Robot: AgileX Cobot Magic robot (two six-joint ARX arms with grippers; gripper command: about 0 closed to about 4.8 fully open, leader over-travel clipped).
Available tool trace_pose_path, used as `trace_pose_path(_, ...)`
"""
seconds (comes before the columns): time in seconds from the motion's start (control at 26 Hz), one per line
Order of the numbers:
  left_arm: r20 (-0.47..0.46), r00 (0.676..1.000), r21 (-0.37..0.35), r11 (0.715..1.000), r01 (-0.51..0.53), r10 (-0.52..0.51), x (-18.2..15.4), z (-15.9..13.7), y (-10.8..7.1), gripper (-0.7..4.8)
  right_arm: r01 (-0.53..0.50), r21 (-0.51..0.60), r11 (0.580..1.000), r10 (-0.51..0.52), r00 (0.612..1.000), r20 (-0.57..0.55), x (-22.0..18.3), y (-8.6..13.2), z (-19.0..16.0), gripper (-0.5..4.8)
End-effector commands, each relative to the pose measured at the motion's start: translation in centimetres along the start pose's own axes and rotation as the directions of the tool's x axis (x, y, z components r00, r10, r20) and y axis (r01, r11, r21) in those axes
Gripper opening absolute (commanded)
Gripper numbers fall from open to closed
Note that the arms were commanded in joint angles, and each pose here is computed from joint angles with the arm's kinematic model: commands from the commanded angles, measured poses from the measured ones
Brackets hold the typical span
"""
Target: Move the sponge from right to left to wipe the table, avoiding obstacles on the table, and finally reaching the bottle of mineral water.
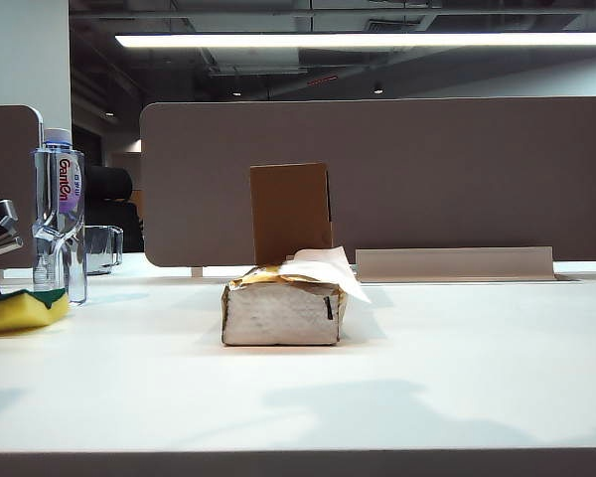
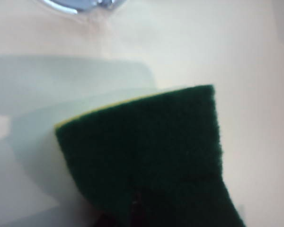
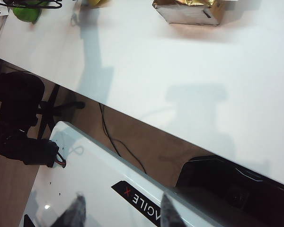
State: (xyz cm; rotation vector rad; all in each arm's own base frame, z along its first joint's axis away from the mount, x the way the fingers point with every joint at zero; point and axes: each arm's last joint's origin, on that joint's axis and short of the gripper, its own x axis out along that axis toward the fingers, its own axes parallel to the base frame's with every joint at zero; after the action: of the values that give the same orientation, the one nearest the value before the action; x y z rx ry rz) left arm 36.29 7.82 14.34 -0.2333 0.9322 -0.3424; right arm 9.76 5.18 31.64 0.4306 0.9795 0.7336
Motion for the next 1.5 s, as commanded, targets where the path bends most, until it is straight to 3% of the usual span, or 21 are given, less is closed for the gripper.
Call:
trace_pose_path(0.04, -0.020, 0.990, -0.001, 0.990, -0.140, 0.140, 0.6, -0.4, 0.9, -0.06, -0.016, -0.012, 1.000, 0.016, 1.000, 0.012, -0.1, 0.2, 0.2, 2.06)
trace_pose_path(0.35, -0.021, 0.988, -0.009, 0.988, -0.155, 0.155, 0.5, -0.3, 1.0, 0.03, -0.029, -0.010, 1.000, 0.029, 1.000, 0.005, -0.1, 0.2, 0.1, 2.06)
trace_pose_path(0.42, -0.018, 0.988, -0.034, 0.987, -0.157, 0.156, 0.5, -0.2, 0.9, 1.27, -0.028, -0.009, 1.000, 0.028, 1.000, 0.003, -0.1, 0.2, 0.1, 2.06)
trace_pose_path(0.65, -0.001, 0.988, -0.030, 0.987, -0.156, 0.156, 0.0, 0.1, 0.7, 1.54, -0.026, -0.006, 1.000, 0.026, 1.000, -0.001, -0.1, 0.2, 0.0, 2.06)
trace_pose_path(0.77, 0.012, 0.988, -0.025, 0.988, -0.152, 0.153, -0.5, 0.3, 0.4, 2.27, -0.025, -0.003, 1.000, 0.025, 1.000, -0.005, -0.1, 0.2, 0.0, 2.06)
trace_pose_path(1.42, 0.082, 0.989, 0.005, 0.993, -0.120, 0.120, -2.9, 1.5, -0.9, 2.52, -0.021, -0.003, 1.000, 0.021, 1.000, -0.012, -0.1, 0.1, -0.1, 2.06)
trace_pose_path(1.5, 0.088, 0.989, 0.008, 0.993, -0.119, 0.118, -3.1, 1.6, -1.0, 2.91, -0.021, -0.005, 1.000, 0.021, 1.000, -0.012, -0.1, 0.1, -0.1, 2.06)
